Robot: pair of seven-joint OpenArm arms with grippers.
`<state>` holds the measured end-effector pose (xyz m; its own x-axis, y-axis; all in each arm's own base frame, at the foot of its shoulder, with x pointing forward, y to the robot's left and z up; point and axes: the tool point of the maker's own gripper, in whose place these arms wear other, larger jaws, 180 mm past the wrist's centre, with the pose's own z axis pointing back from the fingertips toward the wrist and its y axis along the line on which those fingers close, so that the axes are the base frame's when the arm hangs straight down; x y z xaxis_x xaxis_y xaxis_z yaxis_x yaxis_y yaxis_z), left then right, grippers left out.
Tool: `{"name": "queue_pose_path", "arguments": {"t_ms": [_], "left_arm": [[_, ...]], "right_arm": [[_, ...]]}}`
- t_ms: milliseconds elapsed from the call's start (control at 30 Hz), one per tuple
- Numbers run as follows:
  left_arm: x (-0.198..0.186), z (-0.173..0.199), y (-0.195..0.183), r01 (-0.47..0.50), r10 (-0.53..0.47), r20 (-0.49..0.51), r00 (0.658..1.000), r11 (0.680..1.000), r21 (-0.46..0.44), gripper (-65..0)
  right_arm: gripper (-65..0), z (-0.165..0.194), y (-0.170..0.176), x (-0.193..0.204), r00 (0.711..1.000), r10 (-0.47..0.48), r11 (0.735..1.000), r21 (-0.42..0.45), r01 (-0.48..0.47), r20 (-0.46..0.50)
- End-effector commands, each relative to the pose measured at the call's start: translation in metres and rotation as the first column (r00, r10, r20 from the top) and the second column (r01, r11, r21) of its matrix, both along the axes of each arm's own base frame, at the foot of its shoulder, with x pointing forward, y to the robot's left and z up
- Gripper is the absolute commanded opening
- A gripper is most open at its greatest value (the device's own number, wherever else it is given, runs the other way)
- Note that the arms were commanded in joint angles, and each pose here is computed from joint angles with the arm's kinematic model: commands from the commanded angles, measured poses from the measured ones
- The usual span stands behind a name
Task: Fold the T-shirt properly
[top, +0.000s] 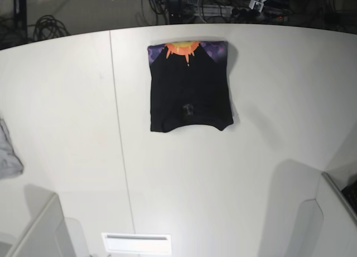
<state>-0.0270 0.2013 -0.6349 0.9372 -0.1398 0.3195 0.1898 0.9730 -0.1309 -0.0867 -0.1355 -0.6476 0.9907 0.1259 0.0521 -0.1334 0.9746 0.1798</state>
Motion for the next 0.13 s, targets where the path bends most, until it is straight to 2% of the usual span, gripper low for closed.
{"name": "queue_pose_path", "arguments": {"t_ms": [0, 100], "left_arm": [[-0.0026, 0.0007, 0.0016, 0.005, -0.005, -0.004, 1.000, 1.000, -0.003, -65.0], [-0.0064, -0.0002, -0.0012, -0.002, 0.002, -0.020, 1.000, 1.000, -0.011, -65.0]], "right_arm": [[-65.0, 0.0013, -0.0039, -0.0080, 1.000, 0.001, 1.000, -0.004, -0.001, -0.012], [-65.0, 0.0014, -0.0039, -0.0090, 1.000, 0.001, 1.000, -0.004, -0.001, -0.014]]}}
